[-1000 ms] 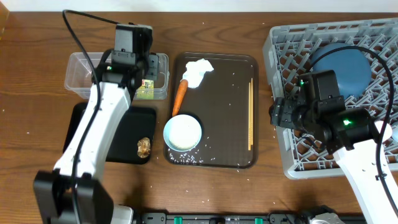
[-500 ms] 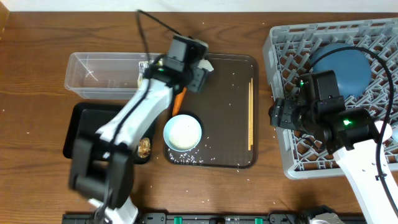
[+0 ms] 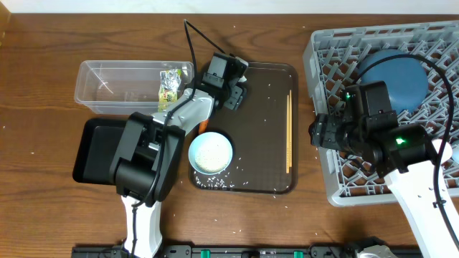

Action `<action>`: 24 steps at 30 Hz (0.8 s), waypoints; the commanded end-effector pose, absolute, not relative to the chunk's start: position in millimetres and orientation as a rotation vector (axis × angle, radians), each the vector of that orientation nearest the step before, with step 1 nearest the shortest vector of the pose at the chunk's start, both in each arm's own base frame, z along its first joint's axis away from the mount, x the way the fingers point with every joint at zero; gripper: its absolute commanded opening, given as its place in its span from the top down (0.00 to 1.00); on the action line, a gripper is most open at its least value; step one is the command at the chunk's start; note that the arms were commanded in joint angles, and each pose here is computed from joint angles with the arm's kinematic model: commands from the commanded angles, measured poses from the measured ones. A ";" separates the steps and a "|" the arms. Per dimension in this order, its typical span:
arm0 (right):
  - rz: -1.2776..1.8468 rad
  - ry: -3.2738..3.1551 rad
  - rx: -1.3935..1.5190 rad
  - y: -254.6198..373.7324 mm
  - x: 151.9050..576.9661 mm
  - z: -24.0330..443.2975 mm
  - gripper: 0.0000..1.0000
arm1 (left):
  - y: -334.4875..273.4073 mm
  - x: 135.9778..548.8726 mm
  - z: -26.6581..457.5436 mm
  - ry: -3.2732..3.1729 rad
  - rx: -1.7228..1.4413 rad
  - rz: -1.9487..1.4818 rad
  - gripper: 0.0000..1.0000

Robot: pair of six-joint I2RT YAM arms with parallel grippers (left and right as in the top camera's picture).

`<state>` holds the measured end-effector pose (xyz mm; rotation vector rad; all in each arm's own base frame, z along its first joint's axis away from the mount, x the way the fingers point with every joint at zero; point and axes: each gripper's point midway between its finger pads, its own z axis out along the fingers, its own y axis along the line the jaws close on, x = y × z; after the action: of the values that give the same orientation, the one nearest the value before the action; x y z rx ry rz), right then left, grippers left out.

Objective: Sort waste into correct bins and load items into the dishwasher rack
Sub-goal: 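Move the left gripper to the white tissue and grasp it, then carry the tissue with the left gripper and drop it in the clear bin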

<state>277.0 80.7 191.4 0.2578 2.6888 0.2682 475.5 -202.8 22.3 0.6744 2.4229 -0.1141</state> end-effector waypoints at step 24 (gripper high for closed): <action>0.275 2.702 0.255 84.3 274.0 190.8 0.20 | -250.1 424.7 119.9 2.331 0.746 -0.276 0.94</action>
<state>274.6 80.1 190.2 0.2592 2.6999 0.2635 433.1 -240.9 75.0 0.7446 2.4110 -0.2354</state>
